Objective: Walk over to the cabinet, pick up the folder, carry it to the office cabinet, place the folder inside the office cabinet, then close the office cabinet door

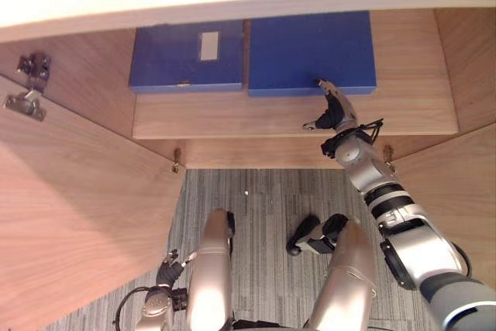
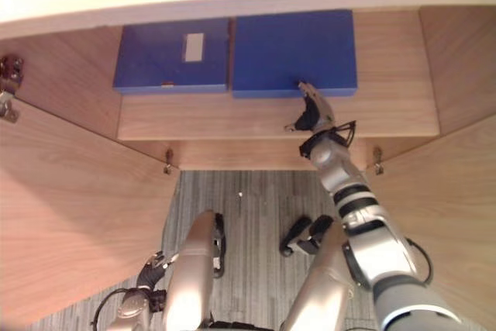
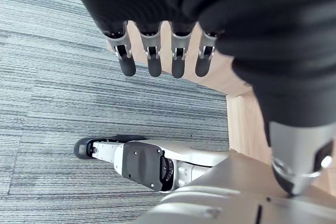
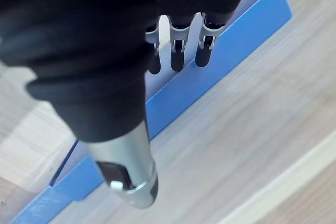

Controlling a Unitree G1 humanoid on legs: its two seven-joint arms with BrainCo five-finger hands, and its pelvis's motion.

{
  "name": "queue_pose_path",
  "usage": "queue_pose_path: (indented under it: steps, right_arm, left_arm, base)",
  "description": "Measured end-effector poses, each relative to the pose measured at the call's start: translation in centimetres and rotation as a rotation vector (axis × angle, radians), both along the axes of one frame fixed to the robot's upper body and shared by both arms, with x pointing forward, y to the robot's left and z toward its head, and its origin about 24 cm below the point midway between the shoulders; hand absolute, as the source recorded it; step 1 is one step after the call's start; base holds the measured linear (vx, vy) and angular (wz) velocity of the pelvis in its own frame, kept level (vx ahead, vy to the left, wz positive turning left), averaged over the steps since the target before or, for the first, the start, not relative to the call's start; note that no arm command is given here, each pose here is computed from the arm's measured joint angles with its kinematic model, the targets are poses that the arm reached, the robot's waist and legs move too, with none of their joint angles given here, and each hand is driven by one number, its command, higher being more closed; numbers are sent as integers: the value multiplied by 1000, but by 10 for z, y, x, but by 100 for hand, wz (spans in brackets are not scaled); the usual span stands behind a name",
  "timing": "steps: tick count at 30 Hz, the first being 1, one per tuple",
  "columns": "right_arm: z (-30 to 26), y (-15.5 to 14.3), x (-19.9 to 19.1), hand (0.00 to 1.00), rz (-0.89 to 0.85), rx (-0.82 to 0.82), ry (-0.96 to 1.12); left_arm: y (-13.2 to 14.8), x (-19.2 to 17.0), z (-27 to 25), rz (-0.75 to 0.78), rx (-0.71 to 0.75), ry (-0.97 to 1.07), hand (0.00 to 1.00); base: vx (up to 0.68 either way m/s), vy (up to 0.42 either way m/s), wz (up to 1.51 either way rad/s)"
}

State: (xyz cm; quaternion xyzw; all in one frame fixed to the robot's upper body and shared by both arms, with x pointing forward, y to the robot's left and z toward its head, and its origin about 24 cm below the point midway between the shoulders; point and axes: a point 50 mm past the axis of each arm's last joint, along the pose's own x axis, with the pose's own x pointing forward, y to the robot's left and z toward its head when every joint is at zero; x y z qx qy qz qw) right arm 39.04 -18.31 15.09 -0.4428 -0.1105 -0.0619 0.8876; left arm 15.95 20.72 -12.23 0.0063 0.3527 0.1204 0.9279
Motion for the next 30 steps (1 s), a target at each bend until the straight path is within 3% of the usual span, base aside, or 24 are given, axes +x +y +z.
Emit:
queue_pose_path:
  steps: [6,20,30]
  right_arm:
    - [24,-4,4,0,-23,19,-81]
    - [83,-20,17,0,-84,-185,-175]
    - [74,-23,21,0,-111,-217,-120]
  left_arm:
    - [-1,1,1,21,-22,-9,0]
    - [-3,14,13,50,-64,-101,0]
    - [-4,17,16,68,-81,-119,0]
  base:
    - [28,-34,6]
    - [32,-55,10]
    - [8,-105,9]
